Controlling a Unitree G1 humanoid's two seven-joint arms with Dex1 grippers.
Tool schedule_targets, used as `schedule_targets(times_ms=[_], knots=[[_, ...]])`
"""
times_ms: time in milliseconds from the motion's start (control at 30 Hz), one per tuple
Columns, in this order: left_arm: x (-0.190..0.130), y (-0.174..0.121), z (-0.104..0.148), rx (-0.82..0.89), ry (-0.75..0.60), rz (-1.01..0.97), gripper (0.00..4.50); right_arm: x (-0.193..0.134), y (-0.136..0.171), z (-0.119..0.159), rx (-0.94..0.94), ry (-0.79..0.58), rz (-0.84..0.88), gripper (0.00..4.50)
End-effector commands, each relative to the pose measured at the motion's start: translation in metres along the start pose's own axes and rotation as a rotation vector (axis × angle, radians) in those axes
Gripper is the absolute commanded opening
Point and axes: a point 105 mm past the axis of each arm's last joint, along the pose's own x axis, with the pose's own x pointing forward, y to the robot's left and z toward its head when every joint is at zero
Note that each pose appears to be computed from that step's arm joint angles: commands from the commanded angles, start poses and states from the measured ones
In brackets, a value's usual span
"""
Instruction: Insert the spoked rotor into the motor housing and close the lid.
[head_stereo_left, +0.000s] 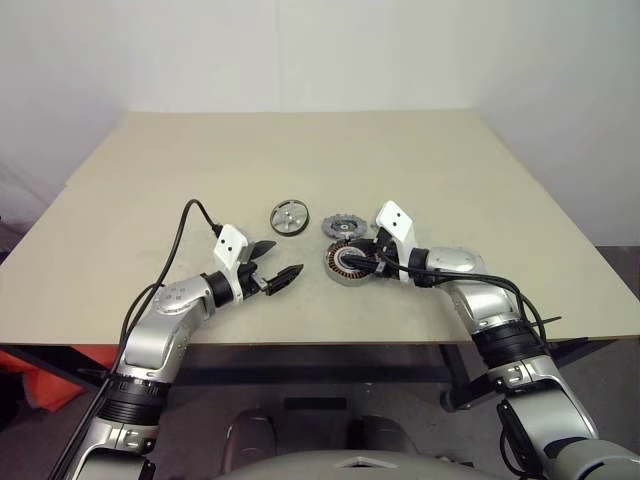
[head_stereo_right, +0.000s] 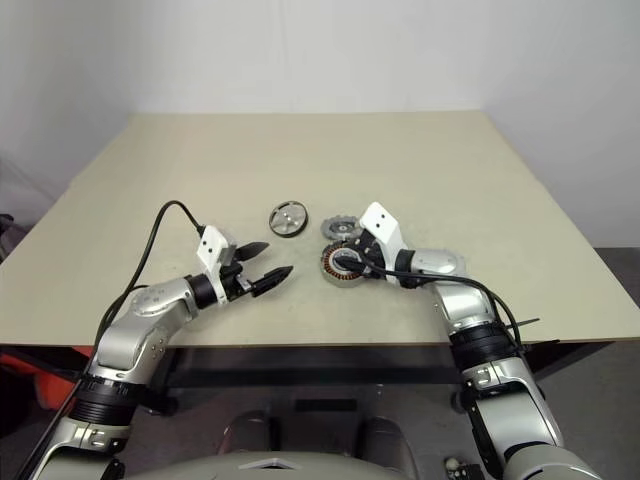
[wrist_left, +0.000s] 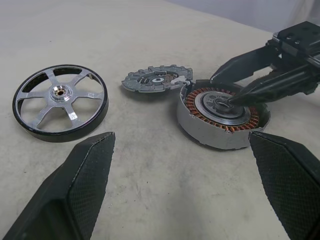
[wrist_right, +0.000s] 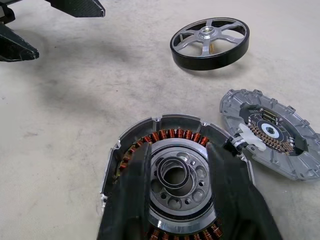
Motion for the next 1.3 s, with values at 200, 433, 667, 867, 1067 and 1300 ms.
schedule_targets(times_ms=[200,433,667,867,1067,1300], knots=[[0.000,0.000,0.012,0.039,-0.029,-0.003,4.50,0.000,-0.005,0.023,-0.035,-0.062,-0.004,1.49],[0.000,0.000,0.012,0.039,-0.028,0.000,4.50,0.002,-0.007,0.022,-0.046,-0.052,-0.023,0.03],[0.000,0.001,0.011,0.039,-0.026,0.007,4.50,0.007,-0.001,0.015,-0.060,-0.018,0.003,0.03],[-0.001,0.001,0.011,0.039,-0.024,0.012,4.50,0.010,-0.004,-0.003,-0.054,0.042,-0.017,0.03],[-0.001,0.001,0.010,0.041,-0.021,0.013,4.50,0.006,-0.009,-0.004,-0.068,0.054,-0.037,0.03],[-0.001,0.002,0.010,0.044,-0.016,0.015,4.50,0.000,-0.009,-0.002,-0.078,0.053,-0.038,0.03]])
